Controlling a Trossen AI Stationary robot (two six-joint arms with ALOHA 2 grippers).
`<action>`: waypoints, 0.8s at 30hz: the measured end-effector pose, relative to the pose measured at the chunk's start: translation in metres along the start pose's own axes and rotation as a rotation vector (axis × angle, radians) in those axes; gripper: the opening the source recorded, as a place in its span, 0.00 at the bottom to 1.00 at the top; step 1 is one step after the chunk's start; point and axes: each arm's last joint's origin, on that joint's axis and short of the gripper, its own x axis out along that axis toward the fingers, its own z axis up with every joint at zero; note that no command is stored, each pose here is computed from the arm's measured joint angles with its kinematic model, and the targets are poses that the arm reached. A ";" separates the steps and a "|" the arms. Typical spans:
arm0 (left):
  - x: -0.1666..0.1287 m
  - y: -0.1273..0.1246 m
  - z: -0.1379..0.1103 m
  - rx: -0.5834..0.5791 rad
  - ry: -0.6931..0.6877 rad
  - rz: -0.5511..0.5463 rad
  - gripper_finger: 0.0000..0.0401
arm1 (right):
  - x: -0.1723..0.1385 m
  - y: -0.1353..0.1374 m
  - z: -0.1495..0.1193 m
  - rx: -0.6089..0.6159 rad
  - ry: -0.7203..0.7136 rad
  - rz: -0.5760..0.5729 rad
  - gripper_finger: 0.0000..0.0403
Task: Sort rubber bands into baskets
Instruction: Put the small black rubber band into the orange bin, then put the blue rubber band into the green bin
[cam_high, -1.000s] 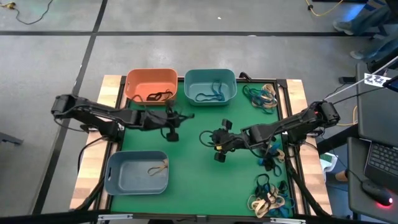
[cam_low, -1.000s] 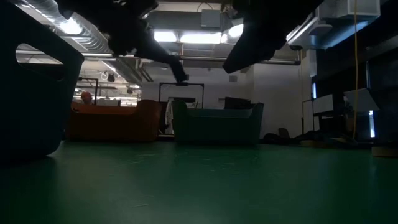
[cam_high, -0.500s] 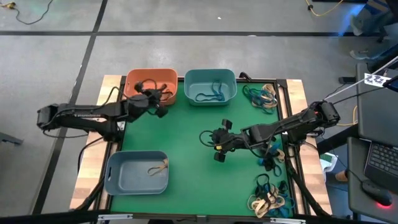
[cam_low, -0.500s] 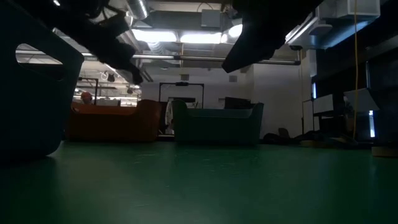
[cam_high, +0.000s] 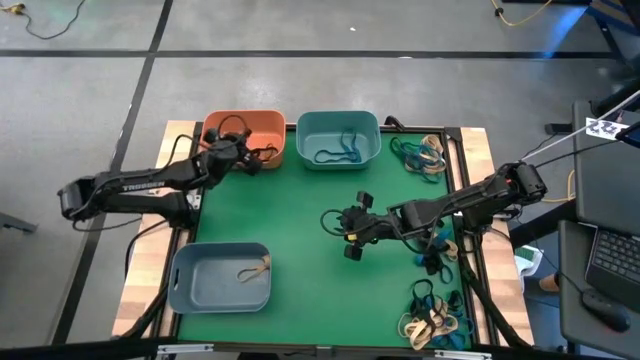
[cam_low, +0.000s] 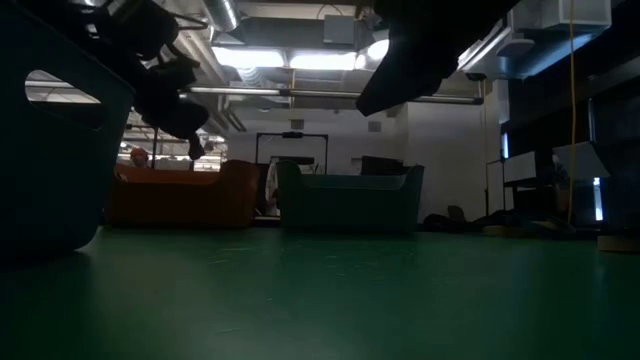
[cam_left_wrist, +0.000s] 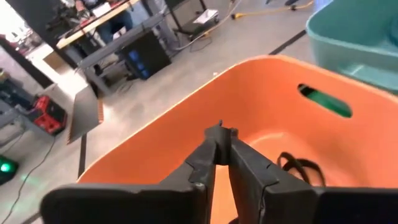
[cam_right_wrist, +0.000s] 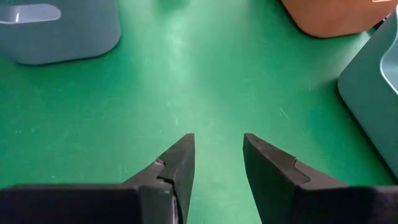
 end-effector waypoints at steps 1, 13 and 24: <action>0.000 0.001 -0.001 0.001 0.010 0.003 0.11 | 0.000 0.000 0.000 0.000 0.000 0.000 0.34; 0.003 0.001 -0.009 -0.069 0.081 -0.057 0.34 | 0.000 0.000 0.000 0.001 -0.002 0.001 0.34; 0.002 -0.003 -0.008 -0.070 0.080 -0.199 0.35 | 0.000 0.000 0.000 0.001 -0.001 0.002 0.34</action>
